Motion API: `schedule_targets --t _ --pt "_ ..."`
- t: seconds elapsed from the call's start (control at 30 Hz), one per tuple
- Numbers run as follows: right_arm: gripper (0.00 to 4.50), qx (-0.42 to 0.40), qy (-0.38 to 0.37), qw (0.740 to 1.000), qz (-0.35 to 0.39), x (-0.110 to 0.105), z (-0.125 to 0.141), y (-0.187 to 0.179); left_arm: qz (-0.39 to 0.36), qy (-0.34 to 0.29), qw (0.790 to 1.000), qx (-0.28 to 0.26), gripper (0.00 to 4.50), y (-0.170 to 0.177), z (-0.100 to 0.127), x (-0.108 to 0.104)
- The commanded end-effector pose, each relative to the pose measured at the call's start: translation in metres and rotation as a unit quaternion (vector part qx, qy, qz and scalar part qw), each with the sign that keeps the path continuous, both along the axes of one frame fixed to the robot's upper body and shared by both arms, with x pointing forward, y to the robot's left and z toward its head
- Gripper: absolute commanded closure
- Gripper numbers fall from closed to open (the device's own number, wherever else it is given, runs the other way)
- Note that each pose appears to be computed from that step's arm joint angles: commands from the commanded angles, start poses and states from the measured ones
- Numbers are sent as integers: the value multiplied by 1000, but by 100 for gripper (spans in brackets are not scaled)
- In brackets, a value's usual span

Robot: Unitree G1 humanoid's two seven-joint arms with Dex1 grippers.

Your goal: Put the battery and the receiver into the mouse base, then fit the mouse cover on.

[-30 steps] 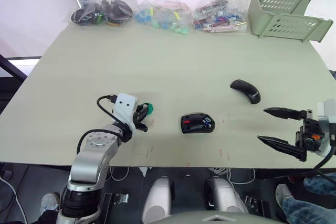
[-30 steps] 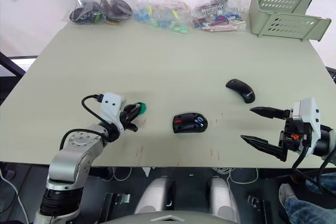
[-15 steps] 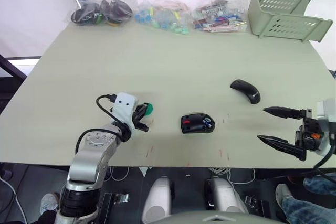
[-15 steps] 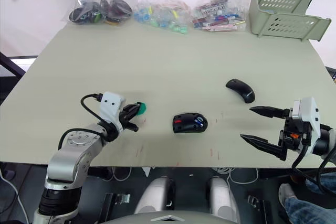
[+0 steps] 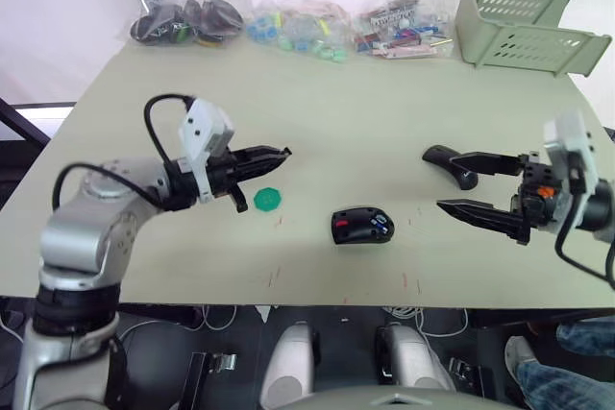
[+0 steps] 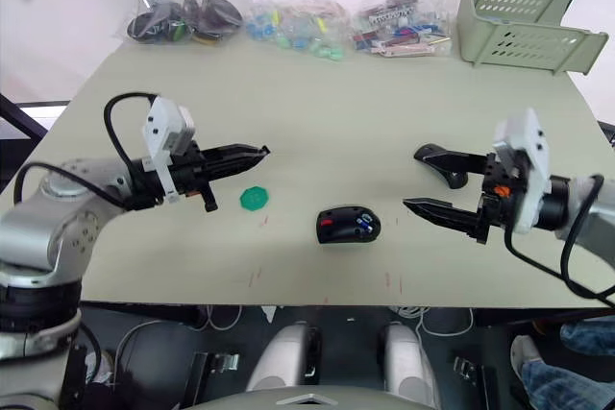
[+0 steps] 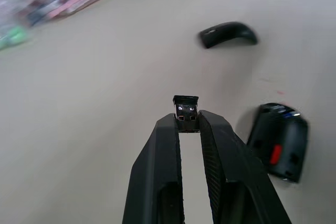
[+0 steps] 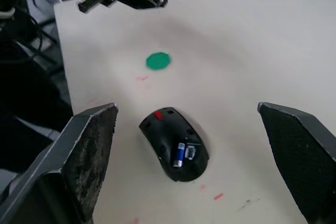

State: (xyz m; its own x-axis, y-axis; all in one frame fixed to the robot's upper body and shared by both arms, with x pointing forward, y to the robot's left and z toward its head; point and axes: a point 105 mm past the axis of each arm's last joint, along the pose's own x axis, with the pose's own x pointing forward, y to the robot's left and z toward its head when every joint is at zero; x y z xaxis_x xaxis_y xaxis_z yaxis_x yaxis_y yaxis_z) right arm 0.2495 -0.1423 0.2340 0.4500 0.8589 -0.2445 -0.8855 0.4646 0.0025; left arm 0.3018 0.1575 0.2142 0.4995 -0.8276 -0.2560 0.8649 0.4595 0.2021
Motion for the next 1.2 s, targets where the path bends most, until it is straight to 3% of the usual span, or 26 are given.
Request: schedule_targets --t 0.03,0.17,0.43,0.53,0.63,1.2 --pt "0 43 98 994 -1 16 12 13 -86 -15 996 21 447 -23 18 0" --pt "0 28 194 980 -10 32 8 29 -140 -38 988 47 447 -43 32 5" --pt "0 148 335 930 -7 65 27 62 -211 -88 971 73 447 -69 50 9" --pt "80 146 352 925 16 64 29 72 -227 -109 964 90 446 -71 53 10" --pt "242 147 366 919 20 66 28 76 -231 -123 960 99 446 -71 54 12" --pt "242 146 376 915 27 67 30 79 -229 -127 960 97 446 -70 50 16"
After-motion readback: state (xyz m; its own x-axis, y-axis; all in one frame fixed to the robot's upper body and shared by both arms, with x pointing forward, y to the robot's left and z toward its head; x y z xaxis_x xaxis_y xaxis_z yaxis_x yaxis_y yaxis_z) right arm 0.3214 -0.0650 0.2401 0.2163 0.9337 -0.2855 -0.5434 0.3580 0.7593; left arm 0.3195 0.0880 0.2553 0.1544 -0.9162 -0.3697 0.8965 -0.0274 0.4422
